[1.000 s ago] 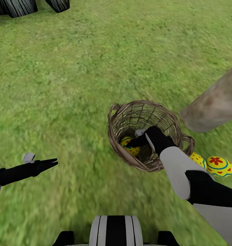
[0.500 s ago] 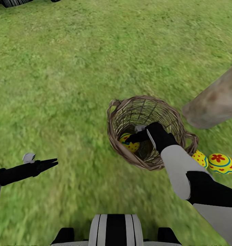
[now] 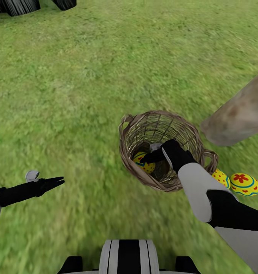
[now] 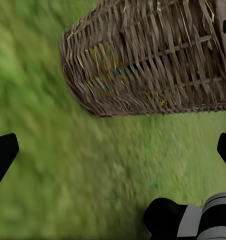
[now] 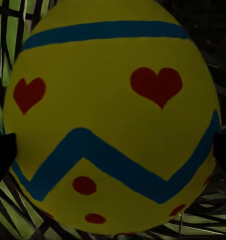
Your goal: Take the three Easter eggs out of the wicker basket on the lawn in the garden, then place them on the lawn next to a single tree (choose any tree) so that all three eggs are next to the same tree and none are left in the basket.
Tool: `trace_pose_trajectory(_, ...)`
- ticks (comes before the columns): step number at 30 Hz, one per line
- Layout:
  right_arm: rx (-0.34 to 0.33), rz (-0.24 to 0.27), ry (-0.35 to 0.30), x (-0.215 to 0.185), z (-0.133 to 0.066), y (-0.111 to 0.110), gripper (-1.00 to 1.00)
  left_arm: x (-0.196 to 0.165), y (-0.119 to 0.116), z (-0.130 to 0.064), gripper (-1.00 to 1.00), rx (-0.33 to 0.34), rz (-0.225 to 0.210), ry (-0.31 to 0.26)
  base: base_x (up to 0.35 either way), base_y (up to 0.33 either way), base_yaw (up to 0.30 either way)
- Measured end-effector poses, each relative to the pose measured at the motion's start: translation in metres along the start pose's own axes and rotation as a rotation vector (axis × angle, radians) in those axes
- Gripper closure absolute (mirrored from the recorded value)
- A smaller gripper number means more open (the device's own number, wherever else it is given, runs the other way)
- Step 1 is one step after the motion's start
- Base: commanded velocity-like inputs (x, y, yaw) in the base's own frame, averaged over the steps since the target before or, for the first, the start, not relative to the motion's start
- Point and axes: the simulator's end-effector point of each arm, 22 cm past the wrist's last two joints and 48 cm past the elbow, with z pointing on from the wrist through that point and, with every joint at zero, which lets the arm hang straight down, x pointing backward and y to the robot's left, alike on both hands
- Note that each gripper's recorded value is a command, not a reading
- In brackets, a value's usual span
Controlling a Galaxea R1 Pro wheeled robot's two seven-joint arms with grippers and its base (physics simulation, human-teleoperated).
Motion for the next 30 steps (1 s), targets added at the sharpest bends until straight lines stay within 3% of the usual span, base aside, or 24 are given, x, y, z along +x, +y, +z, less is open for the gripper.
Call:
trace_pose_trajectory(6,0.024,-0.026,0.013,0.004,-0.005,-0.002,1.00,-0.006,-0.006,-0.002,-1.00,0.003,0.013,-0.008,0.000,0.000,0.000)
trace_pose_trajectory(19,0.052,-0.047,-0.052,-0.023,-0.044,0.000,1.00,-0.025,-0.028,-0.012,-1.00,0.013,0.060,-0.035,0.000,0.000,0.000)
trace_pose_trajectory(22,0.059,-0.053,-0.064,-0.028,-0.053,0.000,1.00,-0.030,-0.032,-0.016,-1.00,0.009,0.072,-0.042,0.000,0.000,0.000)
trace_pose_trajectory(27,0.071,-0.060,-0.079,-0.034,-0.067,0.001,1.00,-0.044,-0.032,-0.039,-1.00,-0.027,0.107,-0.045,0.000,0.000,0.000)
trace_pose_trajectory(30,0.072,-0.045,-0.062,-0.032,-0.075,0.003,1.00,-0.049,-0.036,-0.045,-1.00,-0.032,0.119,-0.049,0.000,0.000,0.000)
